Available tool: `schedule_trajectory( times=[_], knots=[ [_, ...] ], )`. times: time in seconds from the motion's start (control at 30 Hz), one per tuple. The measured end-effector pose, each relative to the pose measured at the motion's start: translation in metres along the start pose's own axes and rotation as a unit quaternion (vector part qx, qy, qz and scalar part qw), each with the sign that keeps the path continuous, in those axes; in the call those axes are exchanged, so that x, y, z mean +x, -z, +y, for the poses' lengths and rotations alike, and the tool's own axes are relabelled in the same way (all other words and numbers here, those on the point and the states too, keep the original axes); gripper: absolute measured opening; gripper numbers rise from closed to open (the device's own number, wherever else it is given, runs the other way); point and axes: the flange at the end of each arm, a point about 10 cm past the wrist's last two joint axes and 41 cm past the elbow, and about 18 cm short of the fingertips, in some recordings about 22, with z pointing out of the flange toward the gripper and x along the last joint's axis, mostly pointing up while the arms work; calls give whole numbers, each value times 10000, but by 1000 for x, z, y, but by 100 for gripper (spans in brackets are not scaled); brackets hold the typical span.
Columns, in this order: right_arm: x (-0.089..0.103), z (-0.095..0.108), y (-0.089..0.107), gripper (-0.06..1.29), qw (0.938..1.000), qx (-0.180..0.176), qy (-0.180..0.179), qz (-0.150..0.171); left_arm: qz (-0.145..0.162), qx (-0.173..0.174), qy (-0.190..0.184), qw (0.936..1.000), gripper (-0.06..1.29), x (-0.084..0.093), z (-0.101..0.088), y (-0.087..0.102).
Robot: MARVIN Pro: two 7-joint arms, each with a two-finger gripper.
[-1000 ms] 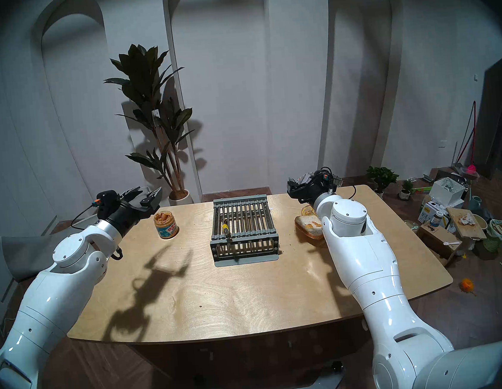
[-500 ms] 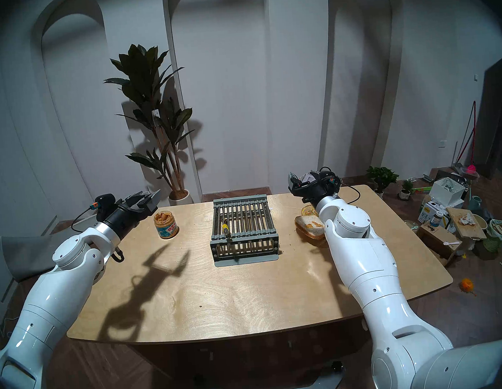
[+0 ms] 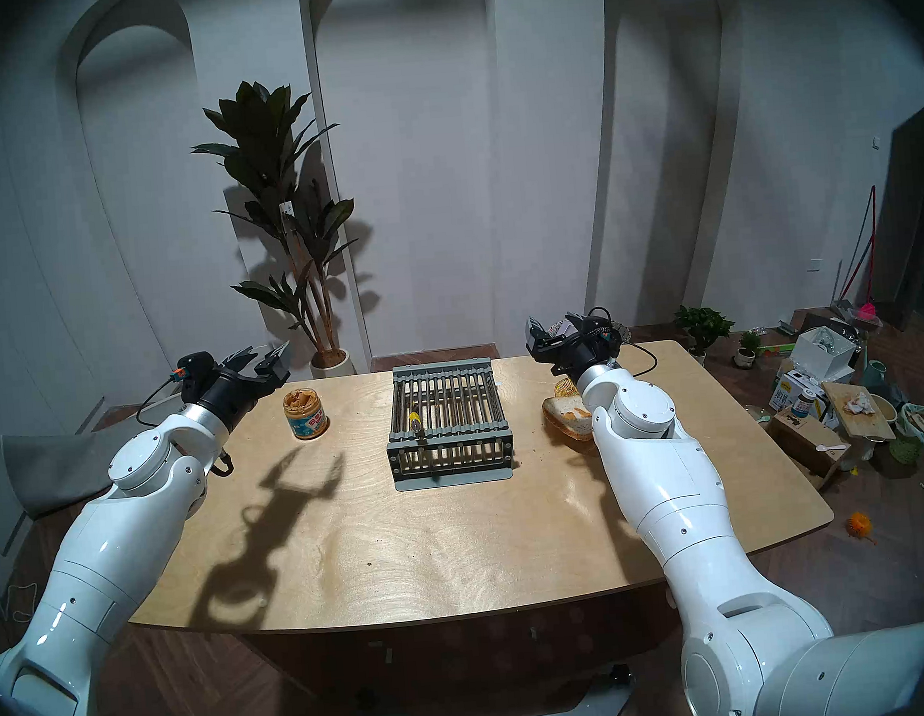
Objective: Spread peanut butter over the slice of bread with the knife
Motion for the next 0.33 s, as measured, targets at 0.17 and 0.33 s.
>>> schedule_trajectory(
  times=[0.17,0.33],
  knots=[
    [1,-1,-1,121,10000,11,34,31,8,38,-28,10000,122,0,1,-1],
    [2,-1,-1,121,10000,7,39,54,10,62,-52,10000,122,0,1,-1]
  ],
)
